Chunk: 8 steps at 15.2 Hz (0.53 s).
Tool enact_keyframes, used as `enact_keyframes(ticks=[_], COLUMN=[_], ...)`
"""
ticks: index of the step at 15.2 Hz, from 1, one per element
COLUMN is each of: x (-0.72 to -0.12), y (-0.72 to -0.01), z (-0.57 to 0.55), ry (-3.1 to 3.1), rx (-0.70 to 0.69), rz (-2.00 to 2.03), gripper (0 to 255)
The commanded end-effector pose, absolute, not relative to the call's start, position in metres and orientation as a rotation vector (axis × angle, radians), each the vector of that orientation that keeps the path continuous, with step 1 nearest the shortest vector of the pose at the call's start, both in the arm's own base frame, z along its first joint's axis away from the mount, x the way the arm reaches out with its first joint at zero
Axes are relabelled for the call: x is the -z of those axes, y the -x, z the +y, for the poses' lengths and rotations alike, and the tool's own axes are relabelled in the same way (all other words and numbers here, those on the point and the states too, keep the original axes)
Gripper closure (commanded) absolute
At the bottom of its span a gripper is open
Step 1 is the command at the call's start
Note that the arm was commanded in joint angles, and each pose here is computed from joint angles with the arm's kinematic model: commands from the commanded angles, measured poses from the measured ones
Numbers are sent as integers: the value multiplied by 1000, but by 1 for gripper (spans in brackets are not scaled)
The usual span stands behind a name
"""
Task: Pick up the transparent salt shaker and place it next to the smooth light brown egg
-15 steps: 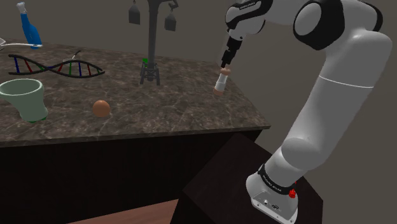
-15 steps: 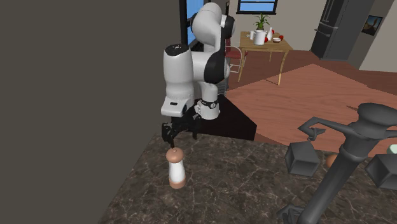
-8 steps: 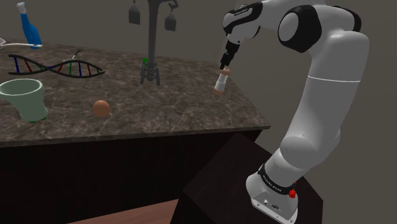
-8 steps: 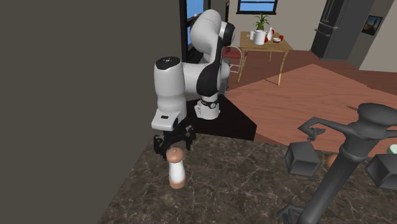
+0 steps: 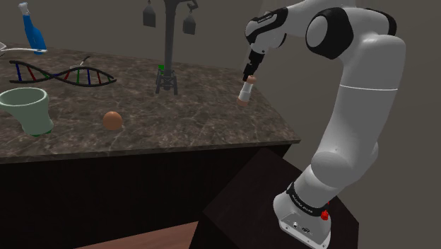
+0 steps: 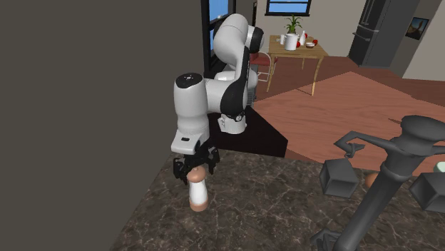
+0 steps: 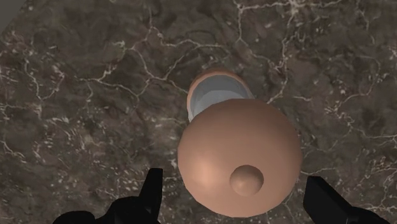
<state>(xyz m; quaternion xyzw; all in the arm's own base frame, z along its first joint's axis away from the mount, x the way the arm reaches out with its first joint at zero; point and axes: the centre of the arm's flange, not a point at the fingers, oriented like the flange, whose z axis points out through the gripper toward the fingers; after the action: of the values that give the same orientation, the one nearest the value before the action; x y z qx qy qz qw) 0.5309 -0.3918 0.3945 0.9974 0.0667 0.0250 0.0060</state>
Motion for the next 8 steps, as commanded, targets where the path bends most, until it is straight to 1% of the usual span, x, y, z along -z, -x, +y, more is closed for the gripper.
enact_keyframes(ticks=[1, 3, 4, 8], x=[-394, -394, -394, -394], y=[-531, -531, -531, -531], z=[-392, -392, -392, -392], ry=[-3122, -3122, -3122, -3122], rx=[-79, -79, -79, -78], rz=[209, 209, 209, 209], gripper=[0, 0, 255, 255])
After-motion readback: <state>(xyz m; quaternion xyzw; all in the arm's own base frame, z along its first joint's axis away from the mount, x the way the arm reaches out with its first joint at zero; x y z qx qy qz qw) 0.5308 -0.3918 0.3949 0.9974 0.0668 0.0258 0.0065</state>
